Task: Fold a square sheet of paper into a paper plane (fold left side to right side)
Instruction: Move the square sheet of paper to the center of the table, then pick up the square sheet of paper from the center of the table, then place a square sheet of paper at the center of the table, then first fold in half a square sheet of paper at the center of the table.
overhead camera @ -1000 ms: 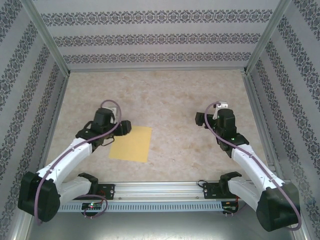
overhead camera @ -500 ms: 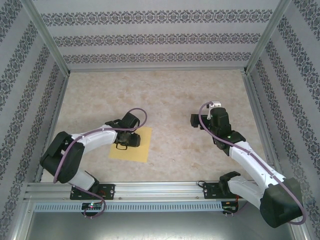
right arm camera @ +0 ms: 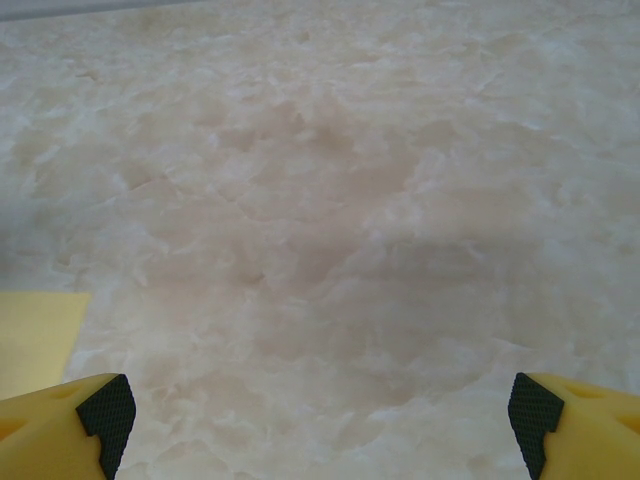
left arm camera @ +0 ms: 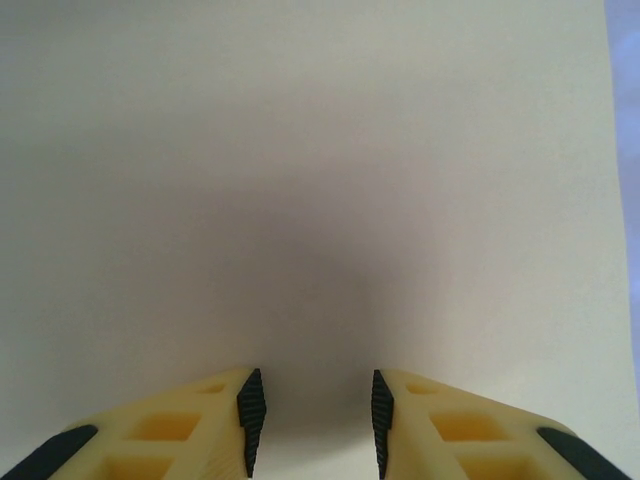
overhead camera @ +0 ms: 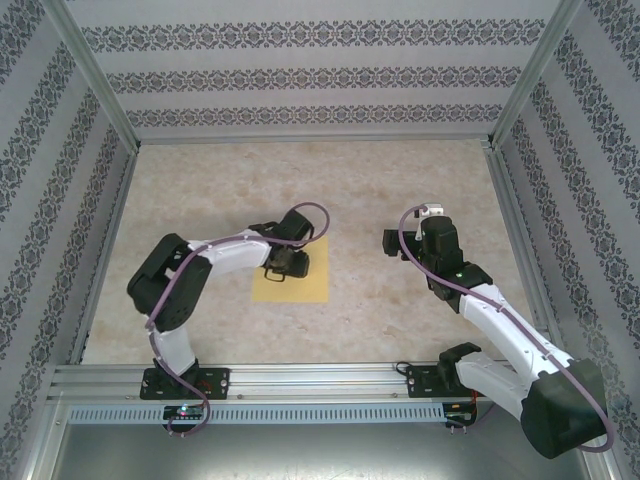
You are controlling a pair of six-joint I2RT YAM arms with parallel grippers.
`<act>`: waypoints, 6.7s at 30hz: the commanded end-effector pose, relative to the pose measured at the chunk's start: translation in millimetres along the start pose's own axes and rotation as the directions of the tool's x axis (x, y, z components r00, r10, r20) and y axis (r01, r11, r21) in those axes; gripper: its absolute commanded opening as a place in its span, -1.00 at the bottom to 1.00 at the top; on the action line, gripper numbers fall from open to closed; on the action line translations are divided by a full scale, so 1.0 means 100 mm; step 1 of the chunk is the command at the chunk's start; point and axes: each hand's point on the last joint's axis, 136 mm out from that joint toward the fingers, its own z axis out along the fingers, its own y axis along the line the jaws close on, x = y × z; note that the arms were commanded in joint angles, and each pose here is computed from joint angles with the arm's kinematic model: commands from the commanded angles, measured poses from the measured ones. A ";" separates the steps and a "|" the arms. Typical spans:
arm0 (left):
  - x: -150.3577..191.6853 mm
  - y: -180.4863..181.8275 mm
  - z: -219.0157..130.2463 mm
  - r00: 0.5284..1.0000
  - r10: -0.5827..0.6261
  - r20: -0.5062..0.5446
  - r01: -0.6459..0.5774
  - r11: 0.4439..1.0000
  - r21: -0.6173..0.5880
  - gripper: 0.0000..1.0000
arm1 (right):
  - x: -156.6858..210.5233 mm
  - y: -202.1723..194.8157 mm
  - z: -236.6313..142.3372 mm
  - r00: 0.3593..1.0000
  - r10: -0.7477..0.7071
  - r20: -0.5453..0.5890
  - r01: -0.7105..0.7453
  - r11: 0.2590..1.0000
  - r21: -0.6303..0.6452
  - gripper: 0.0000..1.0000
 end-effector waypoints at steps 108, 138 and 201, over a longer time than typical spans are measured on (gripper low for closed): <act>-0.26 -0.76 -3.44 0.669 -0.158 0.726 -0.617 0.427 0.661 0.81 | -0.70 2.28 -1.88 0.975 -0.214 0.062 0.111 0.226 -0.968 -0.42; -0.18 -0.13 -0.69 0.973 -0.152 0.176 0.030 0.832 0.554 -0.98 | 0.14 1.08 -0.08 0.951 -0.040 -0.307 -0.100 0.899 -0.425 0.10; -0.47 -0.66 -0.45 0.985 -0.164 0.048 0.094 0.758 0.645 -0.56 | 0.63 1.73 0.58 0.780 0.135 -0.611 -0.516 0.691 -0.506 -0.11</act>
